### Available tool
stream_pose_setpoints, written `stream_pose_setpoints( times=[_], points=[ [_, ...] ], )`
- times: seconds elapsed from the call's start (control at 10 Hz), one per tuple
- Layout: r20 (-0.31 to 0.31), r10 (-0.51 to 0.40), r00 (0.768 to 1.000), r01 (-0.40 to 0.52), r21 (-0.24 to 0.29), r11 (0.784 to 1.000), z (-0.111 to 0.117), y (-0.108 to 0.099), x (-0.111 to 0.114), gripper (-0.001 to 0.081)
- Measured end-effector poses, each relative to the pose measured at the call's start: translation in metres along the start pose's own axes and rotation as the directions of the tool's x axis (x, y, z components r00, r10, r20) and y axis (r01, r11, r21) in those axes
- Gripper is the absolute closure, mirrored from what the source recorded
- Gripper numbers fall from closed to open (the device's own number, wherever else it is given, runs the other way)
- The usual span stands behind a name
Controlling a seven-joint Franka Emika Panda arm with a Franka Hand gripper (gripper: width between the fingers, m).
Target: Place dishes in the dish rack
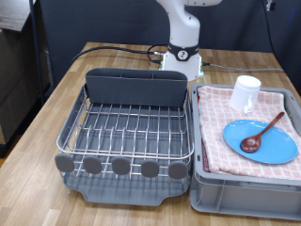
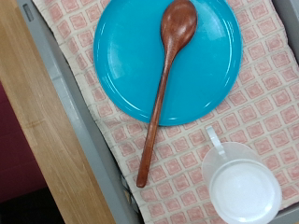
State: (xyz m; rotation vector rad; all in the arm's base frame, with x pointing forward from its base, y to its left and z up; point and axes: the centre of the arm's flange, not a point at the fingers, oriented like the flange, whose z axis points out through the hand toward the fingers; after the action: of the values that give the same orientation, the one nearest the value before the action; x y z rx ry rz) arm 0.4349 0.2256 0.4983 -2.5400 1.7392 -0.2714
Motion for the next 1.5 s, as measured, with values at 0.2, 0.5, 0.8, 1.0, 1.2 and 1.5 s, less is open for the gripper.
stream_pose_setpoints(
  times=[0.2, 0.5, 0.8, 1.0, 1.2, 1.5],
  points=[
    [-0.010, 0.019, 1.000, -0.019, 0.003, 1.000, 0.006, -0.002, -0.002, 0.0003],
    [-0.037, 0.010, 0.999, -0.010, 0.011, 1.000, 0.013, -0.004, -0.014, 0.0003],
    [-0.079, 0.090, 0.993, -0.087, 0.044, 0.995, 0.037, -0.009, -0.033, 0.0003],
    [-0.071, 0.109, 0.992, -0.106, 0.046, 0.993, 0.057, -0.010, -0.039, 0.0003],
    [-0.057, 0.107, 0.993, -0.104, 0.053, 0.993, 0.080, -0.011, -0.040, 0.0003],
    [-0.050, 0.095, 0.994, -0.092, 0.050, 0.994, 0.115, -0.012, -0.037, 0.0003]
  ],
)
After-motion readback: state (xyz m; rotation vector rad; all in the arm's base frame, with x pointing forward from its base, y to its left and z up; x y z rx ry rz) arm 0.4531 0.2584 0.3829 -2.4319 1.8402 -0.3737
